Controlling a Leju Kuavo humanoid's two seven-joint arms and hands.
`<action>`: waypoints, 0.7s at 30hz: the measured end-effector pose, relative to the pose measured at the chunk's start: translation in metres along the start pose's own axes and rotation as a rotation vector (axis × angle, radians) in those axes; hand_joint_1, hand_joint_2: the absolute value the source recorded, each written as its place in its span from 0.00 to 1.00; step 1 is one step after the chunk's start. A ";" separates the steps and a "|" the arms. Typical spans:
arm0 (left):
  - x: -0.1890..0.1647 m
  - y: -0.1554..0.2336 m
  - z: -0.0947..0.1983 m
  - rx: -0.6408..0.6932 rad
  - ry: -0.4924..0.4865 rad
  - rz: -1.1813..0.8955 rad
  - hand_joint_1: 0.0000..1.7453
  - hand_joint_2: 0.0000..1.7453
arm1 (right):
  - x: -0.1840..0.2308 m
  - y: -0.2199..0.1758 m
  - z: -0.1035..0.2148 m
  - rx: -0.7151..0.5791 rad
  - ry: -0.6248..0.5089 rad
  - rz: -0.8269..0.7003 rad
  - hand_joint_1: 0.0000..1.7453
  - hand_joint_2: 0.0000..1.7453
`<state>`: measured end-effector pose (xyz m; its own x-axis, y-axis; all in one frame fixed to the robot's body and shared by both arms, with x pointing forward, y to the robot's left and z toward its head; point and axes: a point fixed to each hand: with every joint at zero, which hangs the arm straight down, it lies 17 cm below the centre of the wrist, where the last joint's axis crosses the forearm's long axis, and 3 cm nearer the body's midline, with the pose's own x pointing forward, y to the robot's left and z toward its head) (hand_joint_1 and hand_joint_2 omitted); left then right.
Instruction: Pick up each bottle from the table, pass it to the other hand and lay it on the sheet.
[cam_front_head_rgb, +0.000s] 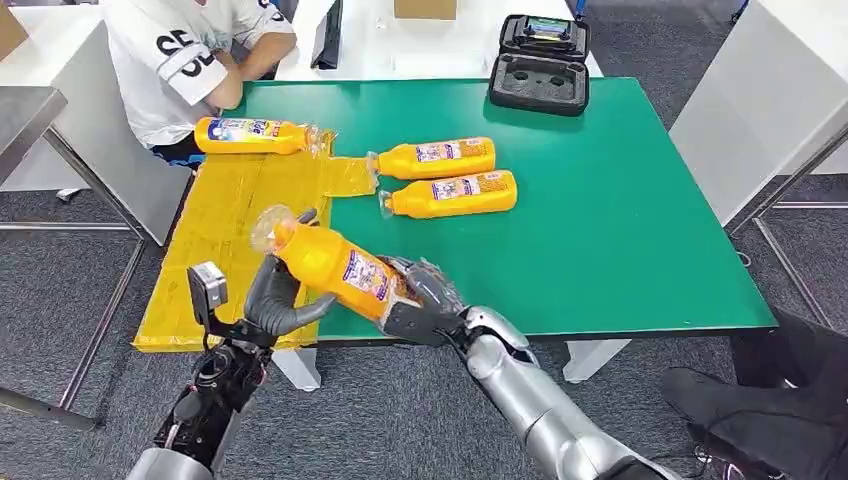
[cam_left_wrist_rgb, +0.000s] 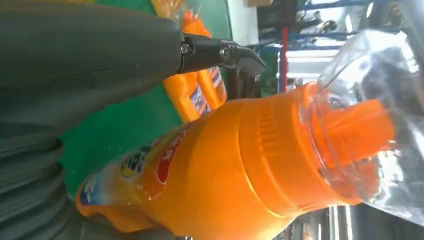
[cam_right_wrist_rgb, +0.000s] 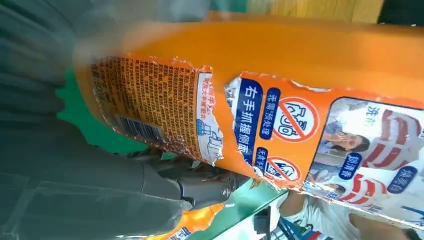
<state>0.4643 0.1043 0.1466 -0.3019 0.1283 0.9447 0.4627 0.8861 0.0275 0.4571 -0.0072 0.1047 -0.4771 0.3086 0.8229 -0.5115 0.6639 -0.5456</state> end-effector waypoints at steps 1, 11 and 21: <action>-0.001 -0.001 0.000 -0.002 0.003 0.005 0.00 1.00 | 0.000 0.000 0.000 0.001 0.001 0.001 1.00 1.00; -0.008 -0.006 -0.001 -0.020 0.023 0.013 0.00 1.00 | 0.001 0.003 0.000 0.011 -0.001 0.007 1.00 1.00; -0.009 -0.008 0.000 -0.027 0.027 0.028 0.00 1.00 | 0.001 0.005 0.000 0.017 -0.001 0.010 1.00 1.00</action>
<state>0.4635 0.0958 0.1380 -0.2661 0.1401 0.9537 0.4926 0.8702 0.0097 0.4539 -0.0034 0.1025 -0.4831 0.3139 0.8174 -0.5187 0.6495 -0.5560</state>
